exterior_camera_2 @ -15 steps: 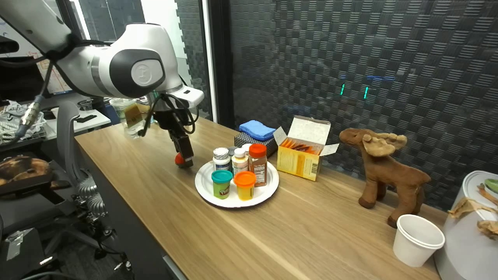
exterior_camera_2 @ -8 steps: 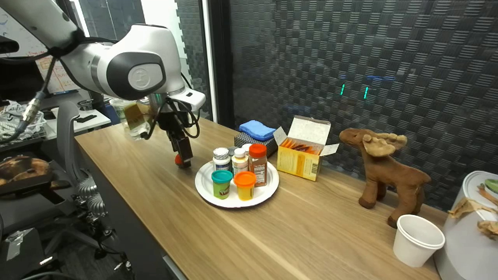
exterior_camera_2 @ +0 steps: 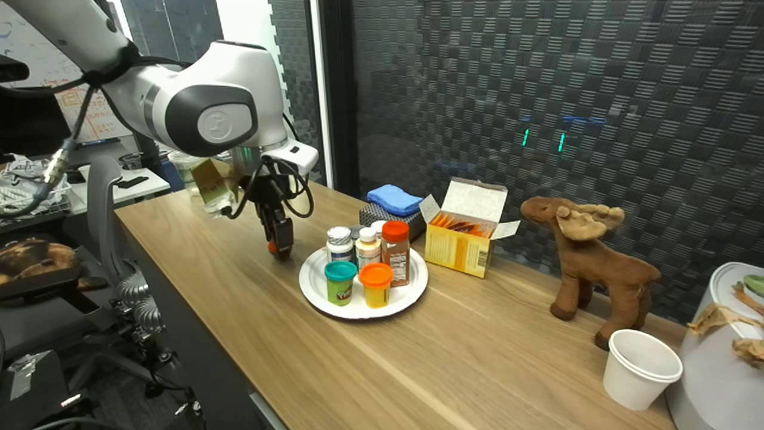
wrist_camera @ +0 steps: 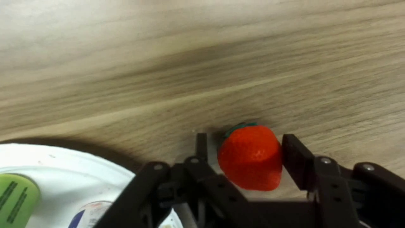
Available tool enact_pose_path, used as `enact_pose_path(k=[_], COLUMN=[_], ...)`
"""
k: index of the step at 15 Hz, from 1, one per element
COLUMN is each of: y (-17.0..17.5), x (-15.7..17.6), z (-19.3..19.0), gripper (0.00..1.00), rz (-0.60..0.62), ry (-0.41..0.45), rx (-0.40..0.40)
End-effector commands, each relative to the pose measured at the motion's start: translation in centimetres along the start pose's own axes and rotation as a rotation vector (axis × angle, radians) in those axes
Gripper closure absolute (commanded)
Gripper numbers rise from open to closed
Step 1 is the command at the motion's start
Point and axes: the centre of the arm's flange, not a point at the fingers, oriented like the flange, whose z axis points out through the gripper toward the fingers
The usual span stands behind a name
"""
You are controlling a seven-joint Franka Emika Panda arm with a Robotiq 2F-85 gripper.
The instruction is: Put all the bottles and the orange plushie surrounding the white plate, on the white plate
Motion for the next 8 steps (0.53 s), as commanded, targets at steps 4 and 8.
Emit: enact_pose_path(k=[4,8], y=[-0.81,-0.37], x=[0.92,0.75], z=[0.09,-0.69], gripper=[0.74,0.74], rz=[-0.024,-0.005], ry=[-0.004,0.02], rx=[0.022,0.016])
